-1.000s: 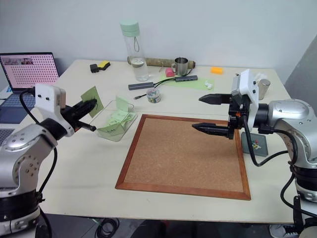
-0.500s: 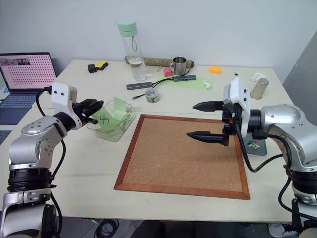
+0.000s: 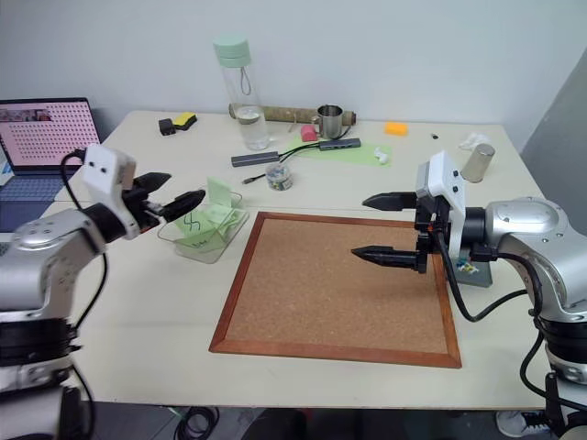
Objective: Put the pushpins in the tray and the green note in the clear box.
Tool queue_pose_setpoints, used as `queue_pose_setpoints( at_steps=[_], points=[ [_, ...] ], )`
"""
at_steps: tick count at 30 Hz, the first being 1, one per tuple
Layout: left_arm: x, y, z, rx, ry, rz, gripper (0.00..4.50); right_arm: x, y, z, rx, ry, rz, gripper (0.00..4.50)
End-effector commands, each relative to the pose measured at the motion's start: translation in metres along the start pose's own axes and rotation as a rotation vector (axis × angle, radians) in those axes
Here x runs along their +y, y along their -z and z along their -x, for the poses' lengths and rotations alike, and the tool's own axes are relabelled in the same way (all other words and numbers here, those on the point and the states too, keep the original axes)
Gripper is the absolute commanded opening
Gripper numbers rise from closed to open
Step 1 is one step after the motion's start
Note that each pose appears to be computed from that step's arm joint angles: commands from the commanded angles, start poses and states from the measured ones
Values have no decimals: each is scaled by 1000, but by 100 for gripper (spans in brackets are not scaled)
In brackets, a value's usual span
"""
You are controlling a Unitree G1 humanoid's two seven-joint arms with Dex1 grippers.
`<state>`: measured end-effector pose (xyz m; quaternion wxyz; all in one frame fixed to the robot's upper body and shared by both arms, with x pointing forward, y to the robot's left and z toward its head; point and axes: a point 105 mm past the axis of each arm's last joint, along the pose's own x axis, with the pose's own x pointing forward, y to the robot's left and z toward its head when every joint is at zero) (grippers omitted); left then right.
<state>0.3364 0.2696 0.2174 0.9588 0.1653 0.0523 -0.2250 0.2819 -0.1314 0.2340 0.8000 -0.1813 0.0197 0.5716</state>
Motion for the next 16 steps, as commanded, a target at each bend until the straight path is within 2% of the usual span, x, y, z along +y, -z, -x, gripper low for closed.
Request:
queue_pose_setpoints(
  at_steps=[1,4,7,11,16],
  points=[
    [12,-2,41,61,15,-166,408,-7,5,26,76,88,69,441],
    [21,18,71,190,18,-251,408,-11,25,45,185,132,70,441],
    [28,53,101,347,52,-308,408,-18,45,70,288,189,46,441],
    [29,69,117,357,51,-256,408,-24,65,98,388,243,20,441],
    [25,78,122,361,63,-216,408,-30,72,116,419,273,5,441]
  ],
)
